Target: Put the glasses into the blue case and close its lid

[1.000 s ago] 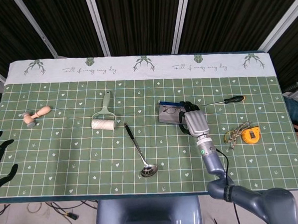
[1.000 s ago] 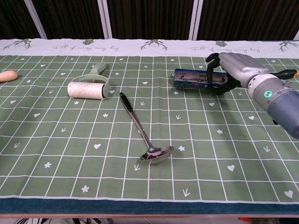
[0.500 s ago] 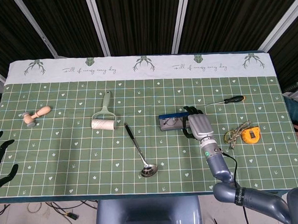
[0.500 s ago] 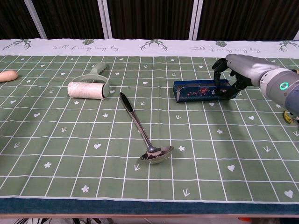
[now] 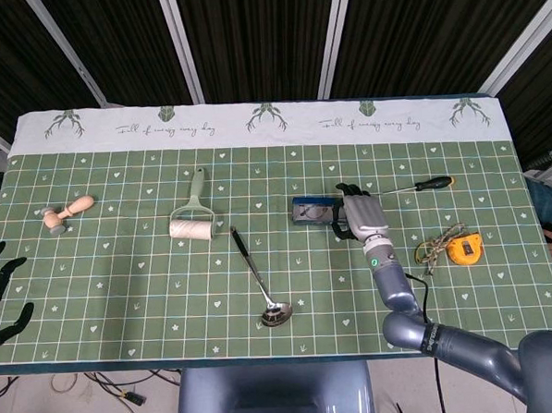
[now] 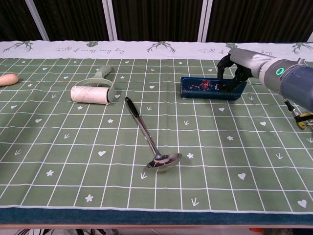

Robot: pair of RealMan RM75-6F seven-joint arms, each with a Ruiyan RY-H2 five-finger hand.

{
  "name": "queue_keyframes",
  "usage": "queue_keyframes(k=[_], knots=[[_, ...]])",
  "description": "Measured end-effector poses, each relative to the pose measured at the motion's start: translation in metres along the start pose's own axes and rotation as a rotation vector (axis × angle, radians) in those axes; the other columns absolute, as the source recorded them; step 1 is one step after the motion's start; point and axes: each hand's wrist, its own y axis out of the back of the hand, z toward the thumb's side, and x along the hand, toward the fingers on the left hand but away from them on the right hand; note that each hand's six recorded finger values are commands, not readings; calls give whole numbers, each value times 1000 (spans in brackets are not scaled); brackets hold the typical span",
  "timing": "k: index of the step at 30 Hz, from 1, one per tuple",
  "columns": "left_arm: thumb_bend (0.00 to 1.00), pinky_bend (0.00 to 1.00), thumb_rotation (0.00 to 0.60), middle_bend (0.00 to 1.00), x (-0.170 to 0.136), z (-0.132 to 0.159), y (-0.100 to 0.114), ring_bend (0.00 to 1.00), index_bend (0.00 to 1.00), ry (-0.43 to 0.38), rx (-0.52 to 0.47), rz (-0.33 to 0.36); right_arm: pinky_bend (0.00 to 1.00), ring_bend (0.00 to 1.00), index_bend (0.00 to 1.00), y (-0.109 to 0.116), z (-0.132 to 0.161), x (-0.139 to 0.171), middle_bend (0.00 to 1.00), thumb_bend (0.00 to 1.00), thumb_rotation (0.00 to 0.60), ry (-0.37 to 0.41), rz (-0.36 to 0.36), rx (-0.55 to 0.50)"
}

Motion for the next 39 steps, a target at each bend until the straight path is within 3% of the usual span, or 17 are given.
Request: queue_keyframes(k=[22, 39], knots=[[317, 0, 600, 0, -1, 0, 0, 0, 192, 0, 2, -2, 222, 128, 678, 19, 0, -34, 160, 606, 600, -59, -53, 13], [316, 0, 600, 0, -1, 0, 0, 0, 192, 0, 0, -3, 222, 123, 507, 17, -7, -54, 157, 606, 600, -125, -19, 54]])
